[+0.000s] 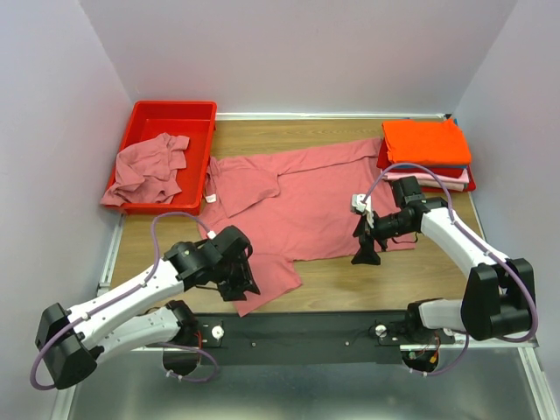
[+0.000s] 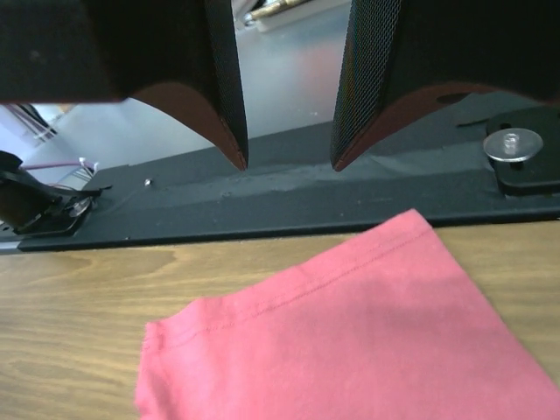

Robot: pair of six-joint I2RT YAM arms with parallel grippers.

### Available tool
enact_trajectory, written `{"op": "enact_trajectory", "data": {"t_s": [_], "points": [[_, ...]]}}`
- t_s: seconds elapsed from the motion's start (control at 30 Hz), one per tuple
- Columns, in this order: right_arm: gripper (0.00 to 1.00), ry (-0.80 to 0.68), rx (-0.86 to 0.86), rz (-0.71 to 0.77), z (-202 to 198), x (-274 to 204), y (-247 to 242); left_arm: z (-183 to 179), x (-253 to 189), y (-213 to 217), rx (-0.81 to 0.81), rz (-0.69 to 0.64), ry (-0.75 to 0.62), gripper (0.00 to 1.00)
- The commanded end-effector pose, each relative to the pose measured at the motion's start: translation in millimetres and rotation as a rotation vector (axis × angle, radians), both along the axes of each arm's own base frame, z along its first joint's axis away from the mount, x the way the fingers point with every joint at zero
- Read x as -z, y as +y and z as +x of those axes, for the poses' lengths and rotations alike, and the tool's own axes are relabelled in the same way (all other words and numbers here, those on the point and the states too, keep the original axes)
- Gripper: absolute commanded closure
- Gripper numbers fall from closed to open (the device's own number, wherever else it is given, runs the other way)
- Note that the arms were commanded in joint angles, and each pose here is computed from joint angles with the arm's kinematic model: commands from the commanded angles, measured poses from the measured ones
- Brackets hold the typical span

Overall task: Fold and stack the t-shirts
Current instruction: Fold the tshirt

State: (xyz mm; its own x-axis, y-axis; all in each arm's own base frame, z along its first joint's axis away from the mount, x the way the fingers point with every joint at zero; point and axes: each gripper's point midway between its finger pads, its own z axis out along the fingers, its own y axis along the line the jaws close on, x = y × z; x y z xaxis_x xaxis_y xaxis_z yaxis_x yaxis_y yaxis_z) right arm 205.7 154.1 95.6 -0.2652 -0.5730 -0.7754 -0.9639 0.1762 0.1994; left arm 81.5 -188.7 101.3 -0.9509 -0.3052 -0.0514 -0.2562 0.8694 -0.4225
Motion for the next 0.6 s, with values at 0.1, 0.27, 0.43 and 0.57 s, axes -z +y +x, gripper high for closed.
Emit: {"op": "enact_trajectory", "data": {"t_s": [0.1,0.27,0.43,0.57], "points": [[0.0,-0.042,-0.002,-0.015,2.6,-6.2,-3.5,-34.3,27.2,3.6,-0.055,-0.011,0.175,0.51],[0.0,-0.052,-0.001,-0.014,3.3,-8.3,-3.8,-35.9,42.3,5.6,-0.048,0.058,0.208,0.52],[0.0,-0.058,0.001,-0.02,3.0,-7.8,-4.9,-27.9,57.8,11.6,-0.077,0.169,0.209,0.54],[0.0,-0.057,0.001,-0.017,2.4,-8.4,-4.6,-25.9,67.3,15.8,-0.118,0.217,0.225,0.53]]}}
